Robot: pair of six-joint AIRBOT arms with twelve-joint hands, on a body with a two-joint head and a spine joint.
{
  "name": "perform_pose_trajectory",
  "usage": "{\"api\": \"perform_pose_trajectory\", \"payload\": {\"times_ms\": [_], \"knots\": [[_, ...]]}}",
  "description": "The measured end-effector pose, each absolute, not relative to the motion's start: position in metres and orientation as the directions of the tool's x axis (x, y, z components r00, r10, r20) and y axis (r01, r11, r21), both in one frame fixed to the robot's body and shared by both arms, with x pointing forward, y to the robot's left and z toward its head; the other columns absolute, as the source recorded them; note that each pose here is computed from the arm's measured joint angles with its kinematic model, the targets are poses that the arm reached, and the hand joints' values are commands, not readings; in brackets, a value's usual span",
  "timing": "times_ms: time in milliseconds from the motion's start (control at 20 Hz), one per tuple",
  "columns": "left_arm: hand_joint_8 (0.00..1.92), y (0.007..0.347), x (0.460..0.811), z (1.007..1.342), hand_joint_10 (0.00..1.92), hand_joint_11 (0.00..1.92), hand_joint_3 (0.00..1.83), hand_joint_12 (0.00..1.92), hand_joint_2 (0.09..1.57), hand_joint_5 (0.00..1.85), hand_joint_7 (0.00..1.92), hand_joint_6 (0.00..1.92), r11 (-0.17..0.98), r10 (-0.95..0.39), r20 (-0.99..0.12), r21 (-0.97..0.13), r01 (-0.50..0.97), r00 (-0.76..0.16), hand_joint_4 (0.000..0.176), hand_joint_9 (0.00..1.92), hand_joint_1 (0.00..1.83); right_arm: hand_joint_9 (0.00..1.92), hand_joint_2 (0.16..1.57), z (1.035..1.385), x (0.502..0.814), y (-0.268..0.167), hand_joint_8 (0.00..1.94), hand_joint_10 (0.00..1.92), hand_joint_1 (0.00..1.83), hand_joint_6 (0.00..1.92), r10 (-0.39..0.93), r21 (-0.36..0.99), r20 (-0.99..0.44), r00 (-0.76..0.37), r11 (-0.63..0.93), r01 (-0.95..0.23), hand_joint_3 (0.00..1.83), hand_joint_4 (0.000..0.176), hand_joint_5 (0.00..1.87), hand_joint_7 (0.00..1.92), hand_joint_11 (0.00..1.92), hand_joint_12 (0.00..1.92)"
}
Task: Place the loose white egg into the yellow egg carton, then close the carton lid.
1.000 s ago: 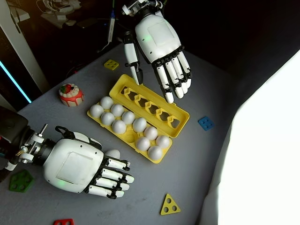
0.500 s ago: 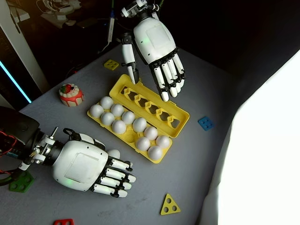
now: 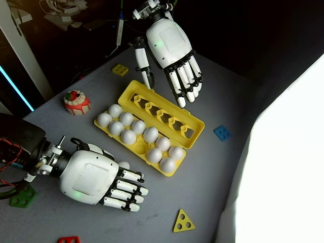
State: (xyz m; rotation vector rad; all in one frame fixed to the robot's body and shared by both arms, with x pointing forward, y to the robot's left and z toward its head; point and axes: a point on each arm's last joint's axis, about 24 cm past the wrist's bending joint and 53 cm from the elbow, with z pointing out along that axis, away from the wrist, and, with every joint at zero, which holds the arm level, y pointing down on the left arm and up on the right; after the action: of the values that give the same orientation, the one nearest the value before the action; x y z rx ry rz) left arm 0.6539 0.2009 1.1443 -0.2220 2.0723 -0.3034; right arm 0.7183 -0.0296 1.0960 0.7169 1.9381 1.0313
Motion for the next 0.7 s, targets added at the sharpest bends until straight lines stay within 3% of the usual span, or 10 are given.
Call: {"api": "perform_pose_trajectory", "payload": {"times_ms": [50,150,300,400,550,600,650,700], "knots": [[0.01,0.201,0.654,1.145,0.0,0.0,0.0,0.6,1.32,0.2,0.12,0.01,0.953,-0.275,-0.827,-0.301,-0.028,-0.49,0.042,0.15,0.45,0.06,1.11,1.097,0.718,-0.029,0.0,0.01,1.13,0.79,0.763,0.855,-0.394,-0.512,0.509,0.1,0.01,0.0,0.24,0.09,0.0,0.19],[0.0,0.199,0.654,1.148,0.0,0.0,0.0,0.59,1.32,0.2,0.13,0.0,0.957,-0.261,-0.836,-0.29,-0.014,-0.482,0.048,0.15,0.44,0.11,1.12,1.097,0.719,-0.03,0.01,0.02,1.08,0.93,0.763,0.854,-0.398,-0.508,0.511,0.098,0.02,0.0,0.24,0.15,0.0,0.43],[0.0,0.195,0.653,1.149,0.0,0.0,0.0,0.57,1.3,0.21,0.11,0.0,0.959,-0.246,-0.843,-0.283,0.004,-0.478,0.047,0.15,0.48,0.13,1.14,1.098,0.72,-0.031,0.01,0.01,1.03,1.04,0.764,0.853,-0.402,-0.505,0.513,0.096,0.03,0.0,0.27,0.21,0.0,0.53],[0.0,0.192,0.653,1.15,0.0,0.0,0.0,0.52,1.3,0.21,0.11,0.0,0.959,-0.241,-0.845,-0.282,0.014,-0.478,0.046,0.14,0.48,0.17,1.15,1.098,0.72,-0.031,0.0,0.01,1.02,0.78,0.765,0.853,-0.403,-0.503,0.513,0.096,0.02,0.0,0.44,0.27,0.0,0.66],[0.0,0.198,0.655,1.144,0.0,0.0,0.0,0.57,1.3,0.22,0.13,0.0,0.959,-0.246,-0.838,-0.284,0.004,-0.487,0.042,0.16,0.49,0.18,1.16,1.098,0.72,-0.032,0.0,0.01,1.02,0.72,0.766,0.853,-0.404,-0.5,0.513,0.096,0.02,0.0,0.48,0.28,0.0,0.67],[0.01,0.201,0.656,1.143,0.01,0.0,0.0,0.59,1.31,0.2,0.14,0.01,0.956,-0.258,-0.832,-0.292,-0.006,-0.491,0.045,0.17,0.43,0.23,1.17,1.098,0.72,-0.032,0.01,0.02,1.04,0.67,0.766,0.853,-0.404,-0.5,0.513,0.096,0.02,0.0,0.58,0.35,0.0,0.73],[0.0,0.205,0.655,1.141,0.0,0.0,0.01,0.59,1.32,0.19,0.14,0.01,0.948,-0.288,-0.816,-0.318,-0.028,-0.502,0.042,0.16,0.4,0.25,1.22,1.098,0.72,-0.032,0.01,0.02,1.05,1.21,0.766,0.853,-0.404,-0.5,0.513,0.096,0.01,0.0,0.71,0.38,0.0,0.78],[0.0,0.207,0.655,1.141,0.0,0.0,0.0,0.6,1.31,0.2,0.14,0.01,0.945,-0.297,-0.811,-0.325,-0.034,-0.504,0.041,0.17,0.46,0.28,1.21,1.098,0.72,-0.032,0.01,0.02,1.07,1.26,0.766,0.853,-0.404,-0.5,0.513,0.097,0.0,0.0,0.77,0.43,0.0,0.84]]}}
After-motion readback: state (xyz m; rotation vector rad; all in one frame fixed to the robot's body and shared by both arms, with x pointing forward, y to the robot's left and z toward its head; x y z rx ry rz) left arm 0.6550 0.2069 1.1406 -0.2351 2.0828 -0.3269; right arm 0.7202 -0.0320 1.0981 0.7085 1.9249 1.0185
